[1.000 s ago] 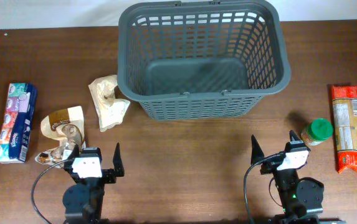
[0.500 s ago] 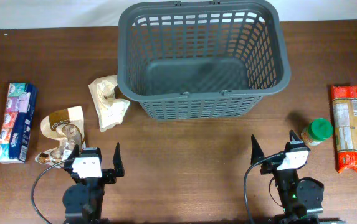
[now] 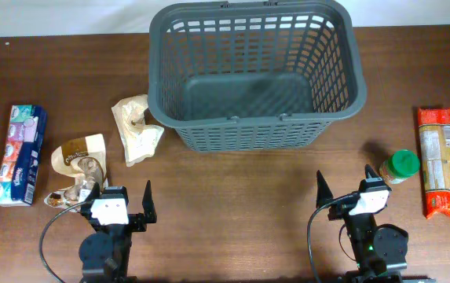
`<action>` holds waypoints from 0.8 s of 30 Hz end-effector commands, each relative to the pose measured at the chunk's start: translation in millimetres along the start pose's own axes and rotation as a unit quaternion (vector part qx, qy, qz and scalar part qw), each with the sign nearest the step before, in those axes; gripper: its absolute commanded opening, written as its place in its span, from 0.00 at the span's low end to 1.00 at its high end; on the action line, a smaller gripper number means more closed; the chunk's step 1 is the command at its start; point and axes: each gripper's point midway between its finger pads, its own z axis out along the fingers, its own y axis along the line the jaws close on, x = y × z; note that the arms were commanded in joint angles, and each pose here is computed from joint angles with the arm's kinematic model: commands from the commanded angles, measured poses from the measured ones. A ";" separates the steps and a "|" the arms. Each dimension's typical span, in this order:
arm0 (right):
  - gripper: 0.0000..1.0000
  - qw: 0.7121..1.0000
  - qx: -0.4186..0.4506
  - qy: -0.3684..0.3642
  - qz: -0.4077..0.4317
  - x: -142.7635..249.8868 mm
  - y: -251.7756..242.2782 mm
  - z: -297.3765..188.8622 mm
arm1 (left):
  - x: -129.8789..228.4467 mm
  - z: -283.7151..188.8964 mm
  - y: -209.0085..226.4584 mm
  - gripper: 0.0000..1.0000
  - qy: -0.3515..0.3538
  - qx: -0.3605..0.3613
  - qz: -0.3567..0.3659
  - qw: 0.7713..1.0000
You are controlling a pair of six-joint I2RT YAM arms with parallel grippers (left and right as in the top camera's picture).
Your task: Pack container
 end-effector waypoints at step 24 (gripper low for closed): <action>0.99 1.000 -0.004 -0.003 0.000 1.2 1.0 -0.1 | -15.5 -6.5 -14.9 0.99 -0.010 0.045 -0.011 0.999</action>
